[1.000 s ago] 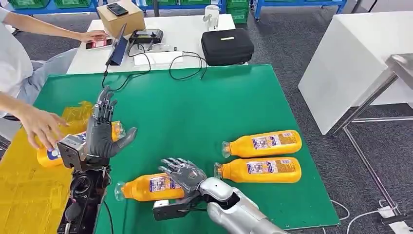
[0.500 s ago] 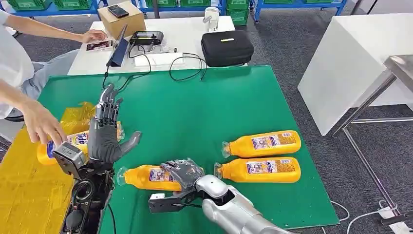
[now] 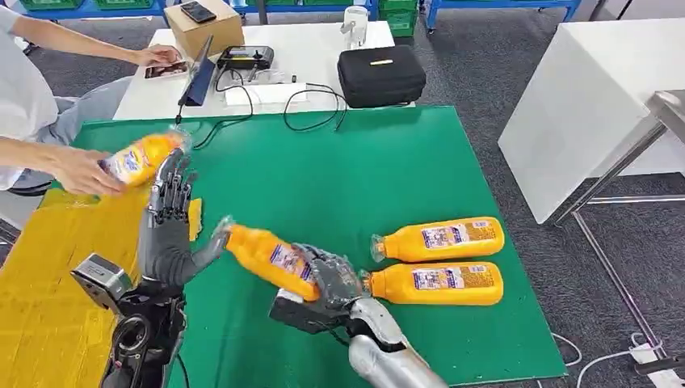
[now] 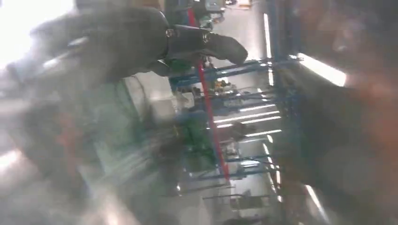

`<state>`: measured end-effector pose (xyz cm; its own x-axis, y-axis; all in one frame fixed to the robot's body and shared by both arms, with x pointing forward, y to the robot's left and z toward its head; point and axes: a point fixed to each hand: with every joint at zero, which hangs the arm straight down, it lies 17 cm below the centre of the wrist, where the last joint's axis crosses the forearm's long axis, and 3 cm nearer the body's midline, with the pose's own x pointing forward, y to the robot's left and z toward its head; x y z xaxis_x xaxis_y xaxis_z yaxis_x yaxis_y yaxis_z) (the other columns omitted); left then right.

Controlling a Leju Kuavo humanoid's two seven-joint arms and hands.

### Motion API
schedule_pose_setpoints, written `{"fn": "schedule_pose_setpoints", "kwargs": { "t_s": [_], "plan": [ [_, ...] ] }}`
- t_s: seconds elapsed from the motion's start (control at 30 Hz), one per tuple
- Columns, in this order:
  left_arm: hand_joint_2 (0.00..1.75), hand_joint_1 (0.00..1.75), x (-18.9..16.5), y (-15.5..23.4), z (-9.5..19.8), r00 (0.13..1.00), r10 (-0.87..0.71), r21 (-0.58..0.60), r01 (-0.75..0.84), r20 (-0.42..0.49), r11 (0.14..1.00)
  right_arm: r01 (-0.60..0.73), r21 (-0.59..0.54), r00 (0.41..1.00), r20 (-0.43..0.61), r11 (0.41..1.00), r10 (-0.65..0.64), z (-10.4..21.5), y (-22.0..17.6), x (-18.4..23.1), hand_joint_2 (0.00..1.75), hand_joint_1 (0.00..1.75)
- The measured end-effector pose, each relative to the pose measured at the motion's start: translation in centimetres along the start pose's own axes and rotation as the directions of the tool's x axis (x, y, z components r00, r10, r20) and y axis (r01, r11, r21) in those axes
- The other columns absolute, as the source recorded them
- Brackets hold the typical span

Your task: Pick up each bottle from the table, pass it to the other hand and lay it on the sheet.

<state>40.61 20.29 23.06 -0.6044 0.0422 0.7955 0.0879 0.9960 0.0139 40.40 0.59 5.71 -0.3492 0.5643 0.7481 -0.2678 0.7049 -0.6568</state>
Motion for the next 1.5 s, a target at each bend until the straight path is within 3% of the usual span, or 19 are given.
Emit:
{"fn": "schedule_pose_setpoints", "kwargs": {
  "t_s": [0.1,0.17,0.3,0.63,1.1,1.3,1.5],
  "plan": [
    [1.75,0.0,-0.7,-0.3,0.2,0.999,0.006,0.005,-0.006,-0.05,1.0,0.153,-0.282,0.988,0.067,0.947,-0.14,0.2,-8.0,1.7,1.75,1.75],
    [1.75,0.0,-1.1,-0.8,0.2,0.996,0.03,0.003,-0.03,-0.082,1.0,0.225,-0.438,0.974,0.122,0.871,-0.19,1.3,-13.3,1.9,1.75,1.75],
    [1.75,0.0,-1.6,-2.8,0.0,0.99,0.073,-0.043,-0.079,-0.124,0.996,0.288,-0.566,0.957,0.189,0.772,-0.218,3.8,-18.5,2.1,1.75,1.75],
    [1.75,0.0,-1.9,-7.1,0.2,0.979,0.112,-0.159,-0.139,-0.169,0.978,0.318,-0.562,0.948,0.207,0.764,-0.242,4.7,-18.5,2.5,1.75,1.75],
    [1.75,0.0,-2.1,-8.0,0.4,0.977,0.112,-0.185,-0.146,-0.18,0.972,0.319,-0.554,0.947,0.208,0.769,-0.243,4.7,-18.3,2.7,1.75,1.75],
    [1.75,0.0,-2.1,-8.7,0.4,0.975,0.121,-0.209,-0.16,-0.189,0.965,0.275,-0.497,0.958,0.218,0.823,-0.189,4.1,-16.5,4.2,1.75,1.75],
    [1.75,0.0,-2.4,-9.6,0.5,0.968,0.142,-0.227,-0.189,-0.207,0.955,0.141,-0.381,0.964,0.262,0.914,-0.04,3.1,-11.0,7.7,1.75,1.75]
  ]
}}
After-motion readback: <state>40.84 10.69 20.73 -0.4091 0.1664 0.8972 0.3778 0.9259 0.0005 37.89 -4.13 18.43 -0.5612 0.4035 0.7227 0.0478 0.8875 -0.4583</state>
